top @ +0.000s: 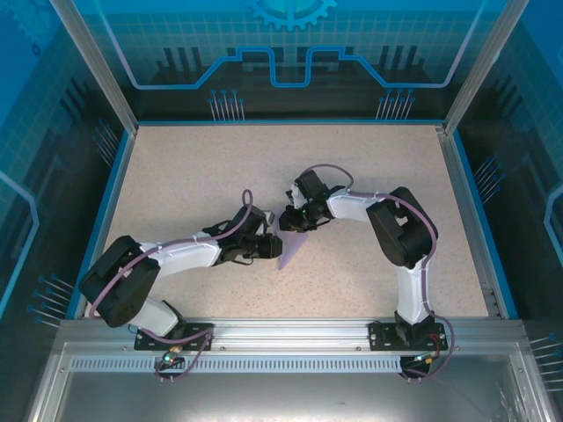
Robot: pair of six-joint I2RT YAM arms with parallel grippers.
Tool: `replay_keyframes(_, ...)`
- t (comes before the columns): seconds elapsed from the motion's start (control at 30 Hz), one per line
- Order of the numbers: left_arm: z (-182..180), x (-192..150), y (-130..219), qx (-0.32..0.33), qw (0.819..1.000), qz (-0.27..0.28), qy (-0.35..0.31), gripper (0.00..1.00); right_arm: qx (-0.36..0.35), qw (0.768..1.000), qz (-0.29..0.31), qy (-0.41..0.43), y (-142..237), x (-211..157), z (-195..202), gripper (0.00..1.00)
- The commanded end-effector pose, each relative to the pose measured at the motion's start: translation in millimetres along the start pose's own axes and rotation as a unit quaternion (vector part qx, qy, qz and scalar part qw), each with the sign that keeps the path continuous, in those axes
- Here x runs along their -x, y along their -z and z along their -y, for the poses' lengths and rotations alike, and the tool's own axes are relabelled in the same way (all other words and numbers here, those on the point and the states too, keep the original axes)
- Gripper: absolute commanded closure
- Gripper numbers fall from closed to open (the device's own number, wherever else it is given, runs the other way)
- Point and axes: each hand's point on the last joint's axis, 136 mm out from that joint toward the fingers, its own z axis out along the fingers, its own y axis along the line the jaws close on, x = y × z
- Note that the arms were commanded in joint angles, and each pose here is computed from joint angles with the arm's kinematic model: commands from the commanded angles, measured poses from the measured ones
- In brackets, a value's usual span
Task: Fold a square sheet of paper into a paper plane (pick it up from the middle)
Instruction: Fourth fold the wing at the center of the table.
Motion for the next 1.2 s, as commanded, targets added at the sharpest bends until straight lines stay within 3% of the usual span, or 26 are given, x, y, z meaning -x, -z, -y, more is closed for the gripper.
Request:
replay_keyframes(0.0,5.2,10.8,-1.6,0.01,1.0,0.001,-0.021,0.7,-0.028,0.999,-0.028,-0.006,-6.6,-12.9,13.9,0.81)
replay_keyframes(0.4,-8.3,18.5,-26.2,0.056,0.997,-0.015,-0.049,0.79,-0.019,0.999,-0.03,-0.004,-7.8,-14.2,11.9,0.81)
replay_keyframes(1.17,-37.2,-17.8,-43.5,0.085,0.993,-0.058,-0.049,0.88,0.039,0.999,-0.017,-0.009,-2.7,-6.2,-6.9,0.81)
